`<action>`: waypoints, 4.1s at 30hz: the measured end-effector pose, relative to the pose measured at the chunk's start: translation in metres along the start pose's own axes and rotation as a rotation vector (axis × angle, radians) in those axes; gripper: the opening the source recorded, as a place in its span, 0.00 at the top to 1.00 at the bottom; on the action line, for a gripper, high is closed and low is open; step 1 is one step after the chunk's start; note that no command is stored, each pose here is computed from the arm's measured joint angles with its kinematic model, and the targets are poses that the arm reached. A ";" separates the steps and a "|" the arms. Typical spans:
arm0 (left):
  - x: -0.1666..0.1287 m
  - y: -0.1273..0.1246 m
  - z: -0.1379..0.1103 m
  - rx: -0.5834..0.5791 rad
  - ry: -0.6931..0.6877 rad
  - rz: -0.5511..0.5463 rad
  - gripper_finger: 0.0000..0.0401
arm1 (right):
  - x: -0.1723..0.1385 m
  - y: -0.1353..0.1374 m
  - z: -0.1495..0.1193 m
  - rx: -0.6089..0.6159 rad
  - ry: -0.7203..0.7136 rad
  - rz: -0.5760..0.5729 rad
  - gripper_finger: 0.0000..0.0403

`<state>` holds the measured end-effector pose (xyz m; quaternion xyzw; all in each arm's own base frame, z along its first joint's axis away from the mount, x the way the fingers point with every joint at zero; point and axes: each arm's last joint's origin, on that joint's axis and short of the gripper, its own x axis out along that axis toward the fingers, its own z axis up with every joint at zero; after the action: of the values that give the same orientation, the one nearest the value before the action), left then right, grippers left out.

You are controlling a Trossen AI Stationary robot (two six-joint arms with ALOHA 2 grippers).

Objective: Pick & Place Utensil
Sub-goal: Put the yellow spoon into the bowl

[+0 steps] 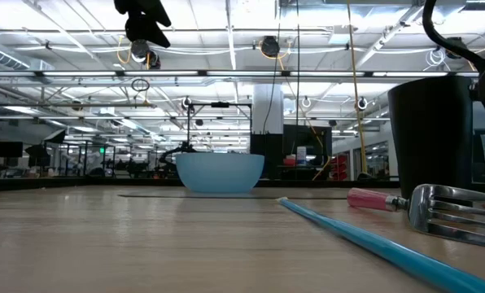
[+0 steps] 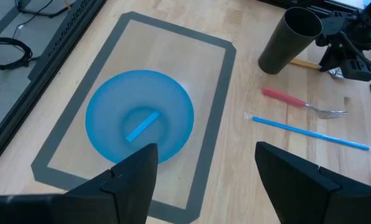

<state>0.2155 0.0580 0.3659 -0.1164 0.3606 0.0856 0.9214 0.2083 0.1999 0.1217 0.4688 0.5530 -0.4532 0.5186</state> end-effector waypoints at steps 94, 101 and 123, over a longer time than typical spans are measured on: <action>-0.001 -0.001 0.011 -0.058 -0.112 -0.003 0.32 | -0.120 -0.079 0.033 -0.127 -0.212 0.244 0.94; -0.001 -0.001 0.014 -0.080 -0.149 -0.010 0.32 | -0.129 -0.090 0.042 -0.147 -0.240 0.234 0.94; -0.006 -0.004 0.033 -0.157 -0.350 -0.045 0.32 | -0.164 -0.112 0.077 -0.319 -0.422 0.445 0.94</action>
<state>0.2337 0.0628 0.3943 -0.1795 0.1844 0.1118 0.9598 0.1122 0.0996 0.2830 0.3867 0.3819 -0.3238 0.7744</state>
